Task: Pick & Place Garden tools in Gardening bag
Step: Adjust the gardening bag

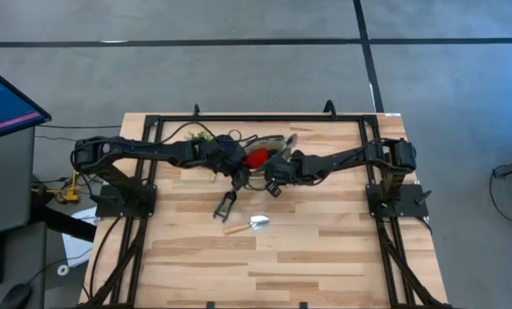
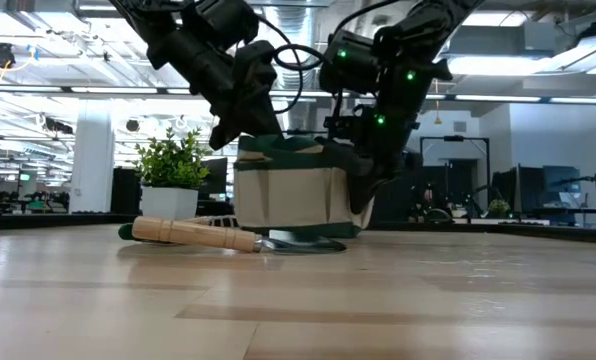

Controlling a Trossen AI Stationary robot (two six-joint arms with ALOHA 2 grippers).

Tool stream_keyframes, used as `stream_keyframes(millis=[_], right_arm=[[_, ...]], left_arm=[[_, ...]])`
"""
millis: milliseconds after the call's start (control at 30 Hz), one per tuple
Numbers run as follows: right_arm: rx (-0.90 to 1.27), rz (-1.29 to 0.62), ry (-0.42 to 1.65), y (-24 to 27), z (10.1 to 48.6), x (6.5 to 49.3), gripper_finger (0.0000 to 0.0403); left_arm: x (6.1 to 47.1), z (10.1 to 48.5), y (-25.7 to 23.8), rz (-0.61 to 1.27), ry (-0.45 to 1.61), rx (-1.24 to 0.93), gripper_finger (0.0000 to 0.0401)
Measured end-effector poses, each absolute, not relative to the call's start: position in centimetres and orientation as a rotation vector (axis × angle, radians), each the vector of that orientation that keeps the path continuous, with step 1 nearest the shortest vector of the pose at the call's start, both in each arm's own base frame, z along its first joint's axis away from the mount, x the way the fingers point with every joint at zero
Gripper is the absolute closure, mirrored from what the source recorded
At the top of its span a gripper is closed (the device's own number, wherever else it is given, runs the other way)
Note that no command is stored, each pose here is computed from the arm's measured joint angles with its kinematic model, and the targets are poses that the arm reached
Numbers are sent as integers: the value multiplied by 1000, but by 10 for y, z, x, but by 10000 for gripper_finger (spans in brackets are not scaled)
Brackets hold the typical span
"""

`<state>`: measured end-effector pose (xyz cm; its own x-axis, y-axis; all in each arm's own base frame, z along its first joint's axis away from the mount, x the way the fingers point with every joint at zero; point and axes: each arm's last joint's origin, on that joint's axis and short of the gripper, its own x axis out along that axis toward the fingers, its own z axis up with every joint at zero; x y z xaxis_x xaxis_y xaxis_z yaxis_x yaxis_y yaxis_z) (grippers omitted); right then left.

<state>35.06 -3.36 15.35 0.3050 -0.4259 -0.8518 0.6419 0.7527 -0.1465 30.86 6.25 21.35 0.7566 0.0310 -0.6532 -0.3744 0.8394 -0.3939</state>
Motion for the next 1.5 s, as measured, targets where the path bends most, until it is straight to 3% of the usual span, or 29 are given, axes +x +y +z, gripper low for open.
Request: stream_keyframes(millis=[433, 600, 900, 1233, 1500], right_arm=[[204, -594, 1107, -29, 156, 348, 403], [181, -560, 1081, -22, 177, 342, 403], [262, -279, 897, -6, 220, 343, 403], [274, -254, 873, -6, 190, 366, 403], [234, -374, 911, -20, 159, 375, 403]], left_arm=[[304, 213, 81, 297, 667, -556, 400], [301, 215, 92, 331, 654, -551, 400], [298, 216, 99, 352, 643, -553, 400], [289, 226, 111, 400, 606, -505, 400], [281, 213, 114, 391, 742, -566, 400]])
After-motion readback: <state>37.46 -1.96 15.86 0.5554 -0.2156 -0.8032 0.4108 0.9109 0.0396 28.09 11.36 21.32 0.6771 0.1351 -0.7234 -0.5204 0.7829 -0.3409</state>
